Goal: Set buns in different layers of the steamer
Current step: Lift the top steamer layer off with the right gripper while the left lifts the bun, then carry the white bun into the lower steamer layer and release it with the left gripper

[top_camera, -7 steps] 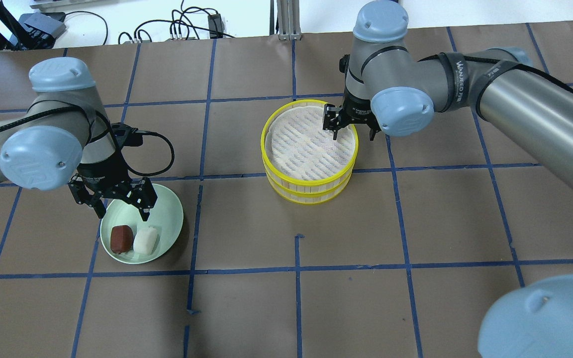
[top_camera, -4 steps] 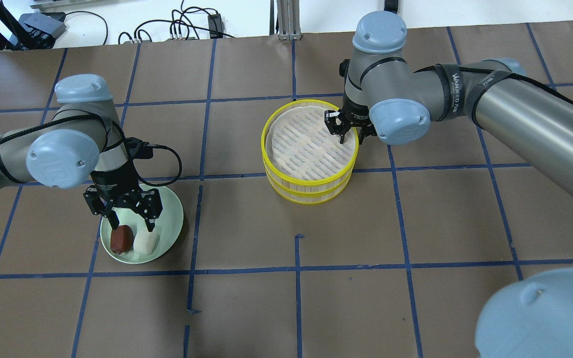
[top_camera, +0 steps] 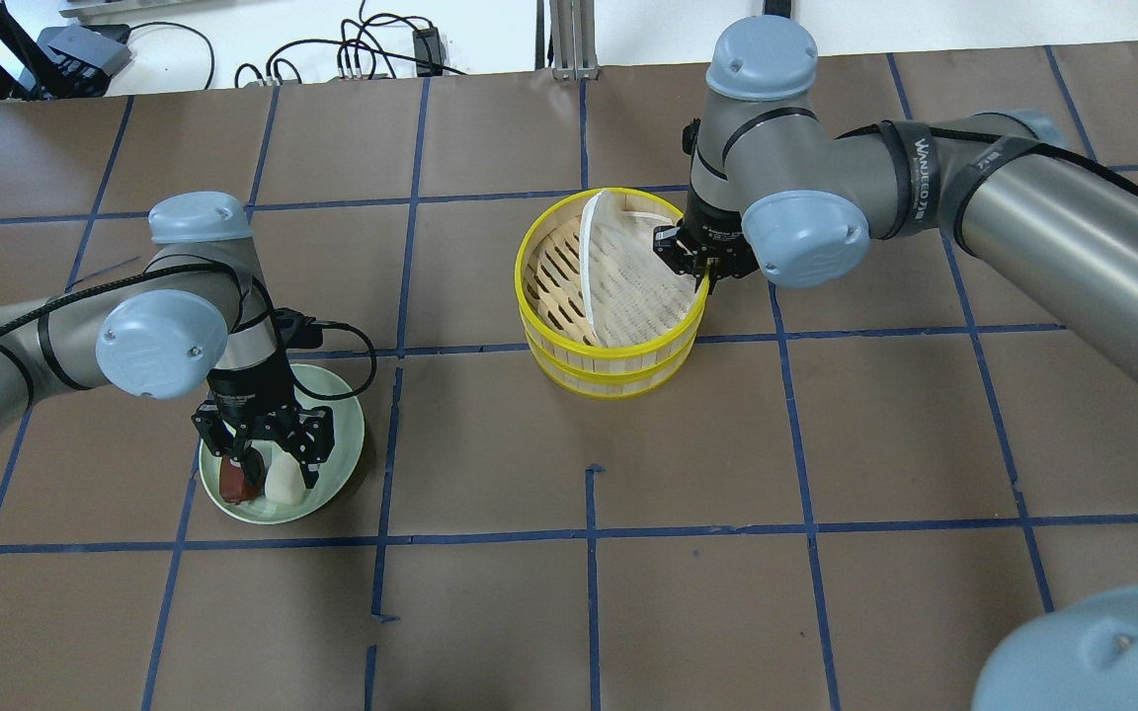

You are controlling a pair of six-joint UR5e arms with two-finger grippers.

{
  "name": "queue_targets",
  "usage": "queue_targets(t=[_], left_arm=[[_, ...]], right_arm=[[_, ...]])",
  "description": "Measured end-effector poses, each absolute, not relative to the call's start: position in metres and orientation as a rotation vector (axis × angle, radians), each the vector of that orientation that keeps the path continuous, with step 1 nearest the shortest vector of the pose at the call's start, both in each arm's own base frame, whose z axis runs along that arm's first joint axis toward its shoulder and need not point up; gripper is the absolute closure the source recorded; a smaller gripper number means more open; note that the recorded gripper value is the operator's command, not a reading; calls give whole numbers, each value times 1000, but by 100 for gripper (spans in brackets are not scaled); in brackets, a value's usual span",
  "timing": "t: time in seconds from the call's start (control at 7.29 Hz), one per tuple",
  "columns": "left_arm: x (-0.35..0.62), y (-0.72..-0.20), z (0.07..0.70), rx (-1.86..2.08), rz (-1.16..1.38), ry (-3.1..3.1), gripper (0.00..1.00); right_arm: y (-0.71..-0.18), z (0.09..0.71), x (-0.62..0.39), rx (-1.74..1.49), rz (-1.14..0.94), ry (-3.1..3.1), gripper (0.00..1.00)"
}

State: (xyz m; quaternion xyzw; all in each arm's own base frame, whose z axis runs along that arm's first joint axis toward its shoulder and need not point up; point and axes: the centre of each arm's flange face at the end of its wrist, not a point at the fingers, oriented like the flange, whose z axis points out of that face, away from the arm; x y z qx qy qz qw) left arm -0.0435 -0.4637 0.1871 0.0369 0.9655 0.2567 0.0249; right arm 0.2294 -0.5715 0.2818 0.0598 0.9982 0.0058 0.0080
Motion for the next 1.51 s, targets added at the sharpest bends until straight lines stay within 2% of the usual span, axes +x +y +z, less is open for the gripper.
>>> queue_targets(t=[0.14, 0.27, 0.55, 0.82, 1.1, 1.24, 1.51], left_arm=[[-43, -466, 183, 113, 777, 2989, 72], [-45, -468, 182, 115, 766, 2990, 82], [-52, -478, 203, 116, 656, 3001, 82], [-86, -504, 290, 142, 339, 3090, 82], [-165, -513, 361, 72, 126, 3194, 82], [-207, -513, 370, -26, 73, 3237, 82], [-284, -524, 344, -114, -64, 3288, 82]], right_arm=[[-567, 293, 229, 188, 16, 3119, 93], [-566, 301, 227, 190, 5, 3117, 93], [-572, 318, 194, 174, -16, 3121, 93], [-588, 322, 110, 191, 20, 3118, 93], [-594, 315, 59, 180, 41, 3124, 94], [-594, 308, 50, 166, 57, 3137, 94], [-591, 298, 43, 155, 82, 3170, 95]])
